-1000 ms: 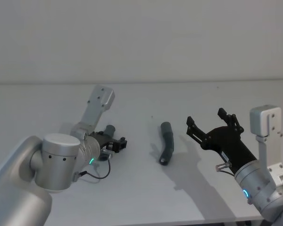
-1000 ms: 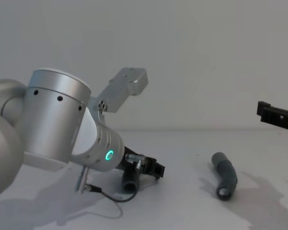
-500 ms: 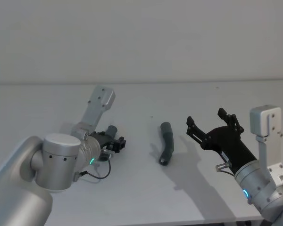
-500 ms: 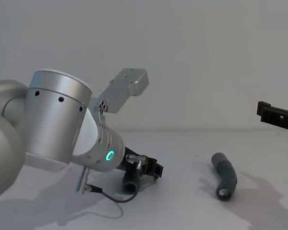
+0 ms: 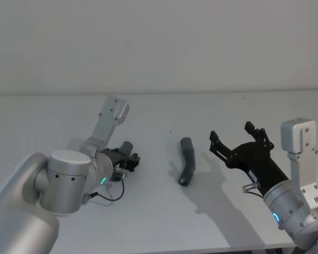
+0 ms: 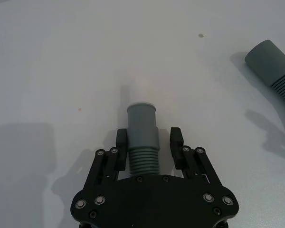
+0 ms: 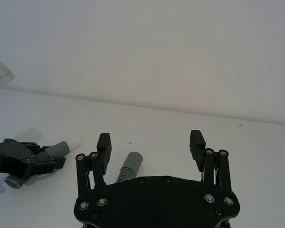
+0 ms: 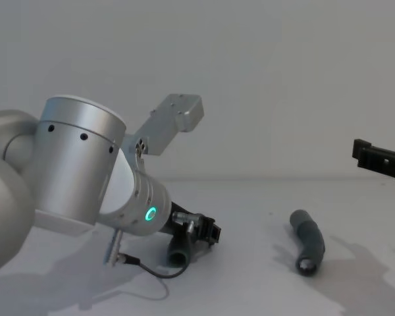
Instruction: Use both hands to pick up one end of the pipe from the table, align the ends, and insert them.
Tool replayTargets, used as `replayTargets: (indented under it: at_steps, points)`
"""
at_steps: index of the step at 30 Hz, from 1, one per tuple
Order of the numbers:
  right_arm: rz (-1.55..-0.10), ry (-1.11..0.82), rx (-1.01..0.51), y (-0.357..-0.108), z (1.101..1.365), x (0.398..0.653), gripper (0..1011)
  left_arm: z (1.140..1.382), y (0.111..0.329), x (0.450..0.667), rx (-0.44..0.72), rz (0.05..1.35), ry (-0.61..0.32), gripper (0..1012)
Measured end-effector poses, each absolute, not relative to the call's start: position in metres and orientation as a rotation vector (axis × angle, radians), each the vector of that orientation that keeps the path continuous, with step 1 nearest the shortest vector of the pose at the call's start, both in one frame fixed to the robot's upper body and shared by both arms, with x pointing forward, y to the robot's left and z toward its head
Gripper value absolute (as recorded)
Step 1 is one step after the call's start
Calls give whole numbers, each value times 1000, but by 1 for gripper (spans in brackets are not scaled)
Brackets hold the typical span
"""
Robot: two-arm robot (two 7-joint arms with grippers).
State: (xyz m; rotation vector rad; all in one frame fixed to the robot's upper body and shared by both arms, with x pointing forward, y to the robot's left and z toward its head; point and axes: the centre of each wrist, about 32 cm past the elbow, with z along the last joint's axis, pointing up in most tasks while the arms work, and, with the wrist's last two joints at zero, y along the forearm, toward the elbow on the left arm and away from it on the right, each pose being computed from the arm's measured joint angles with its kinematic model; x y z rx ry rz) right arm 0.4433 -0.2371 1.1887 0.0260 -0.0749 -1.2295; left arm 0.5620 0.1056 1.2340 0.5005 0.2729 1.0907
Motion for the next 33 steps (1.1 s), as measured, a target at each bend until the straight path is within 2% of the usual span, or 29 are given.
replayTargets:
  at_steps: [16,26,33]
  points:
    - [-1199,-14,-19,-237,1200,452,1001,1234,106,562,502,1091,273,413]
    - [-1130,78,-103,-237,1222,472,1001,1234,106,562,502,1091,274,345]
    - [-1083,142,-188,-234,1235,485,1001,1234,106,562,502,1091,274,336]
